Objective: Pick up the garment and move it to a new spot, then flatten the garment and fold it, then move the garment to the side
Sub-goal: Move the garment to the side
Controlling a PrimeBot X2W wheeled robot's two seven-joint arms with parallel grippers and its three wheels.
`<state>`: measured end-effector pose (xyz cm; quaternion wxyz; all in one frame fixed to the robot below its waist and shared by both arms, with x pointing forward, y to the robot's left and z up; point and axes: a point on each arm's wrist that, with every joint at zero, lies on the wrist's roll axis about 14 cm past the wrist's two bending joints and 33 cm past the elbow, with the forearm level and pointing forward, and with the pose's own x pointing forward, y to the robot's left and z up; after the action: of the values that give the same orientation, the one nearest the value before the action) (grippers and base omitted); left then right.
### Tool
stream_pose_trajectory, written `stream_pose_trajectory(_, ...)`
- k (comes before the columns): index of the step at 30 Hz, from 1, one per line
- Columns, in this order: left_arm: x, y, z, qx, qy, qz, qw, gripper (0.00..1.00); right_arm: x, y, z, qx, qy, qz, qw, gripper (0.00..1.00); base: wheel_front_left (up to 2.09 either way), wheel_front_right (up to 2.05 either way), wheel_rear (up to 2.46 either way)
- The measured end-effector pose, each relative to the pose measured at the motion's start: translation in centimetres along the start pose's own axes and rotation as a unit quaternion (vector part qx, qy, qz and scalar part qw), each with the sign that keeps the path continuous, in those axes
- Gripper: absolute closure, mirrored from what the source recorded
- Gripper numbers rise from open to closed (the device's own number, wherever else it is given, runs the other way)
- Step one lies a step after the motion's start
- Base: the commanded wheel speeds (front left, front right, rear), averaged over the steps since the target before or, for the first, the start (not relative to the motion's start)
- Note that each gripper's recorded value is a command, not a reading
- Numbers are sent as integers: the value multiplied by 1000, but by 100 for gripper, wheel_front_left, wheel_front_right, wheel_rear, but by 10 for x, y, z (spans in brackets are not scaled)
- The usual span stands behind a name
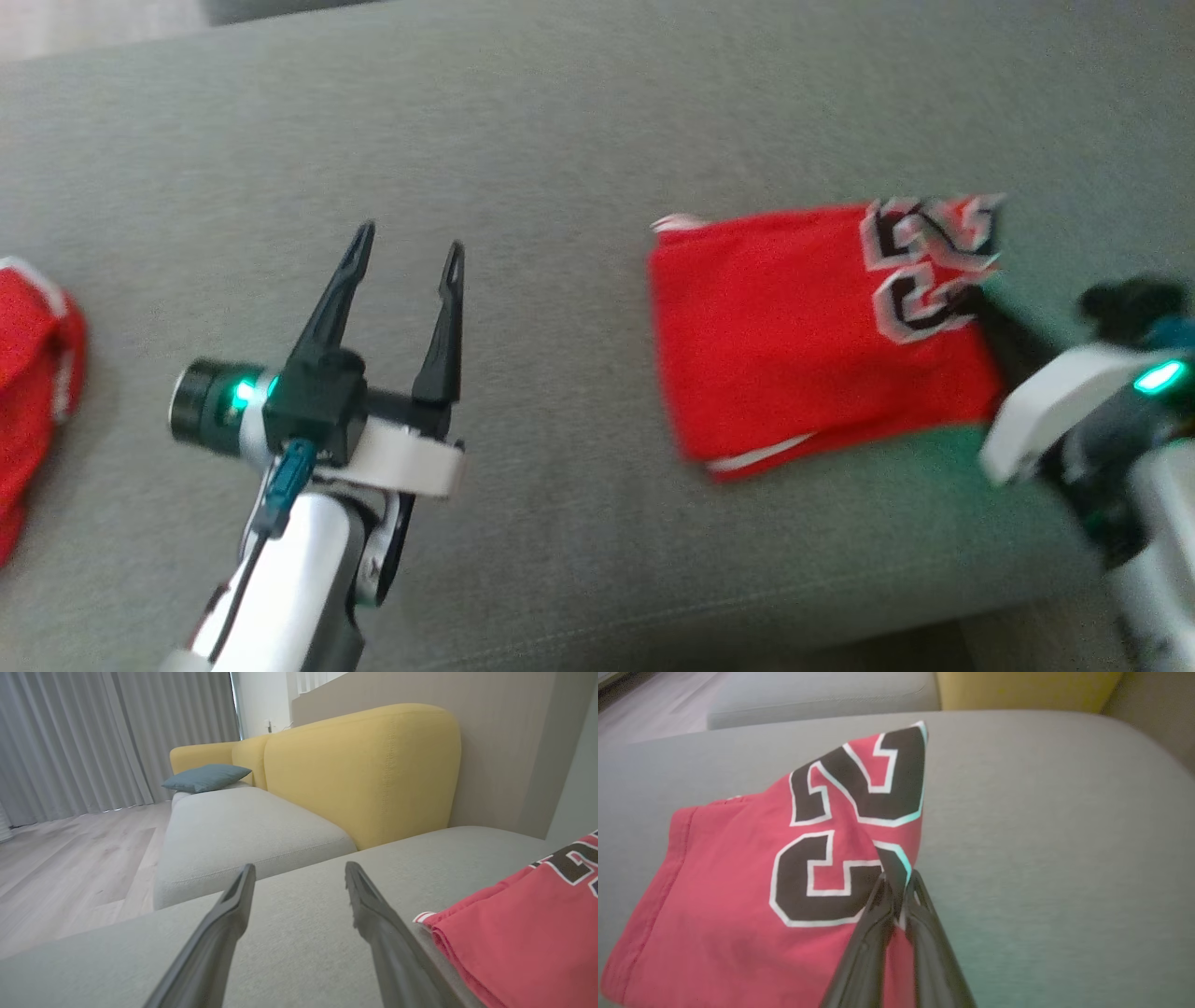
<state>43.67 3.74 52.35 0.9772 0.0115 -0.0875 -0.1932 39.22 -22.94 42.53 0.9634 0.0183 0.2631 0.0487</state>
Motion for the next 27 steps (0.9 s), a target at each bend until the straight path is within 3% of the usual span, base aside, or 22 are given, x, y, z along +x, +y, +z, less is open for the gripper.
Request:
stream_pose_trajectory(6, 28, -29, -5, -14, -14, -54, 998, 0, -10, -85, 31, -22, -16, -102, 994, 100, 0, 0, 0)
stream_pose_trajectory(13, 49, -48, -16, -27, -20, -90, 995, 0, -18, -147, 42, -19, -15, -182, 983, 100, 0, 0, 0)
stream_pose_trajectory(27, 70, -55, -40, -39, -20, -114, 993, 0, 8, -184, 54, -42, -20, -231, 972, 100, 0, 0, 0)
